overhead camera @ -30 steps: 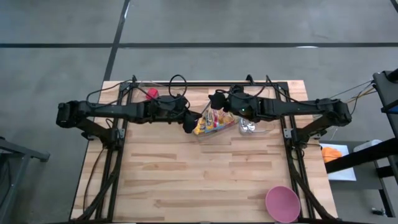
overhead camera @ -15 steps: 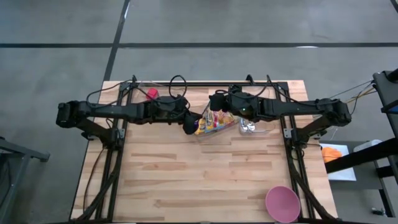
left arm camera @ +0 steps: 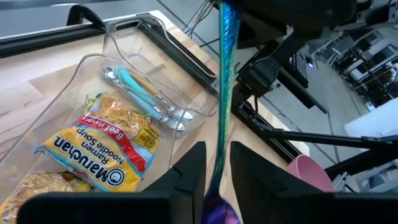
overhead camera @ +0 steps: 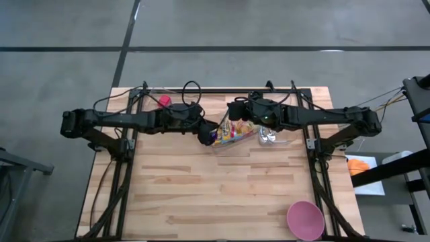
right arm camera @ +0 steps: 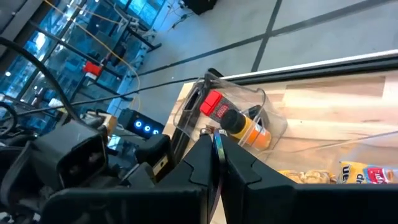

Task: Pick & Place Food Item
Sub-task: Put the blue spoon into the right transparent bin

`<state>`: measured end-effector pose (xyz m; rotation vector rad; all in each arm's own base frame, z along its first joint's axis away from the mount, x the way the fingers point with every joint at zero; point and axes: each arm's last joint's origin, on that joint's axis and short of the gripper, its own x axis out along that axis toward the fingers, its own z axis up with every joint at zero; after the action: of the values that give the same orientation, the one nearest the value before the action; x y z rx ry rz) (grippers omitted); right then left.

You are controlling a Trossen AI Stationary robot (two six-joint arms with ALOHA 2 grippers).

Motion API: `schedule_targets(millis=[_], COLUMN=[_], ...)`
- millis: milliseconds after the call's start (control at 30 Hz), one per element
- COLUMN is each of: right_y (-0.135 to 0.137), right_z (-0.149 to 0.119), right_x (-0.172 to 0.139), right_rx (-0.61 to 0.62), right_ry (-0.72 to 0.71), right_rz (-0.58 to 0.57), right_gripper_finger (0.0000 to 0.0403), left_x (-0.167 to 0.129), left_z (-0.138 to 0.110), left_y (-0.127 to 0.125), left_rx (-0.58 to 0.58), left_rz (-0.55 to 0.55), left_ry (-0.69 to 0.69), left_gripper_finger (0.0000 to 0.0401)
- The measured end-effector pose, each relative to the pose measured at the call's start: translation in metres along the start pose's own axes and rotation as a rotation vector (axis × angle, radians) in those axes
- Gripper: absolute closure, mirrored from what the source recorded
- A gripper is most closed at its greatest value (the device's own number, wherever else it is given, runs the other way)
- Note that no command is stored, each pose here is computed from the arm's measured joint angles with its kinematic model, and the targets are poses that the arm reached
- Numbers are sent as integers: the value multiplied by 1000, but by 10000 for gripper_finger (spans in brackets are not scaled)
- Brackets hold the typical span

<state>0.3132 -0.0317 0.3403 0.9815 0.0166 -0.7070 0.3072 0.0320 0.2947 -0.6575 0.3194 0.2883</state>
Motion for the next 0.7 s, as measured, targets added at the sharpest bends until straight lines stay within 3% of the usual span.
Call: schedule_targets(millis=[133,300,433,700], right_y=[-2,-18,-42,-93], right_z=[9,29,51,89], right_x=[-9,-36,-62,-101], right_rx=[-37,-112,-169,-166], right_ry=[-2,31,124,79], right_rz=[-18,-134,-206,-298], right_gripper_finger=[395,395,395,395], left_x=[-3,-20,-39,-59], left_z=[1,8,13,19], left_y=[-1,-5,-6,-2], left_rx=[0,-2,18,26], left_rz=[-12,-35,-33,-11], left_ry=[2,-18,-21,-24], left_gripper_finger=[317,316,316,315])
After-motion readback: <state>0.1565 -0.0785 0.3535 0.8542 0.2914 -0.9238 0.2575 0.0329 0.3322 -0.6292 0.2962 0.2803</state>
